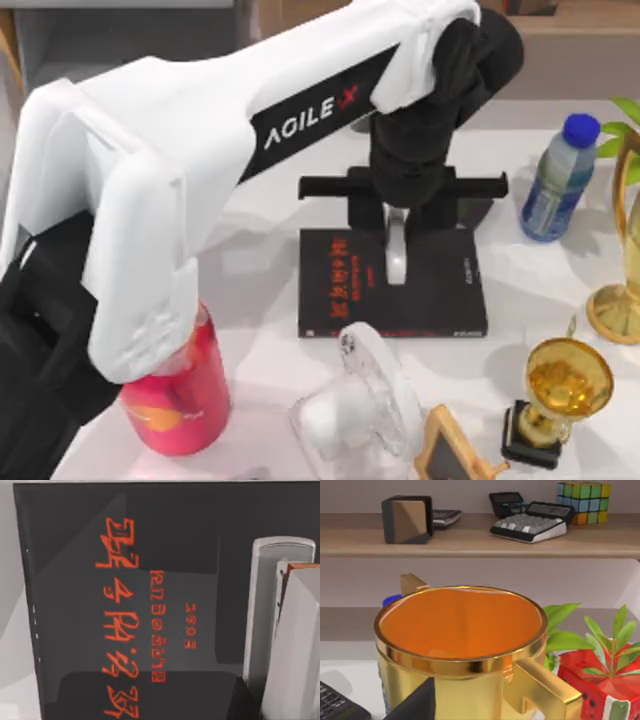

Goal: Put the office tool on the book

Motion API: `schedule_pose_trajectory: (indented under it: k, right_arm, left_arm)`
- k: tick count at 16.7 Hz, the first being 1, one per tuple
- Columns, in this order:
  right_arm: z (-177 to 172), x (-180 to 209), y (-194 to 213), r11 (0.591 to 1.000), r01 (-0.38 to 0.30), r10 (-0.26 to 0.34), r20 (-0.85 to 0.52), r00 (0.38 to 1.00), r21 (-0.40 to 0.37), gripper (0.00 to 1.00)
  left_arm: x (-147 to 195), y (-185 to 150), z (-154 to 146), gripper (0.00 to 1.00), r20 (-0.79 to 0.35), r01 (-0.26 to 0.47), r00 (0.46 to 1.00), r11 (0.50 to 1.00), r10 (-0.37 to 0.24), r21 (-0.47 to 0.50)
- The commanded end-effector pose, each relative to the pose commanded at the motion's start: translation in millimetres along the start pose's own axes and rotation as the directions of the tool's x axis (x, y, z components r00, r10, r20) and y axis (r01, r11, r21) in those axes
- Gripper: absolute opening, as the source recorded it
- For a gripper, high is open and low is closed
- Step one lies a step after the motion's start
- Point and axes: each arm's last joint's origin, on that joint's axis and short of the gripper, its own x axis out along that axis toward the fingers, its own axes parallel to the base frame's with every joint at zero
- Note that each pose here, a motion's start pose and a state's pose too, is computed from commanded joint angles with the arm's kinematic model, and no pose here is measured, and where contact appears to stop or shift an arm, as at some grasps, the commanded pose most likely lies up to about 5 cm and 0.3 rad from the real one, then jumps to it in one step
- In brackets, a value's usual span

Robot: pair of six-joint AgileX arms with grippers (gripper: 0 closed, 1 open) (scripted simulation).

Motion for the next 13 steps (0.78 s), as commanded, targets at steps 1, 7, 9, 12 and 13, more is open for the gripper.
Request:
schedule_pose_trajectory:
  k: [1, 7, 9, 12, 13]
  right_arm:
    - [0.0, 0.0, 0.0, 1.0, 0.0, 0.0, 0.0, 1.0, 0.0, 1.0]
    - [0.0, 0.0, 0.0, 1.0, 0.0, 0.0, 0.0, 1.0, 0.0, 1.0]
    - [0.0, 0.0, 0.0, 1.0, 0.0, 0.0, 0.0, 1.0, 0.0, 1.0]
    - [0.0, 0.0, 0.0, 1.0, 0.0, 0.0, 0.0, 1.0, 0.0, 1.0]
    - [0.0, 0.0, 0.0, 1.0, 0.0, 0.0, 0.0, 1.0, 0.0, 1.0]
  left_arm:
    - [2.5, -0.2, -0.1, 0.0, -0.001, -0.001, 1.0, 1.0, 0.001, 0.0]
    - [19.8, -0.3, -0.3, 0.0, -0.002, -0.002, 1.0, 1.0, 0.002, -0.002]
    - [25.2, -1.0, -0.8, 0.0, 0.001, 0.0, 1.0, 1.0, 0.0, 0.0]
    - [30.0, -1.0, -1.4, 0.0, -0.001, 0.001, 1.0, 1.0, -0.001, 0.001]
    - [30.0, -1.0, -1.4, 0.0, -0.001, 0.001, 1.0, 1.0, -0.001, 0.001]
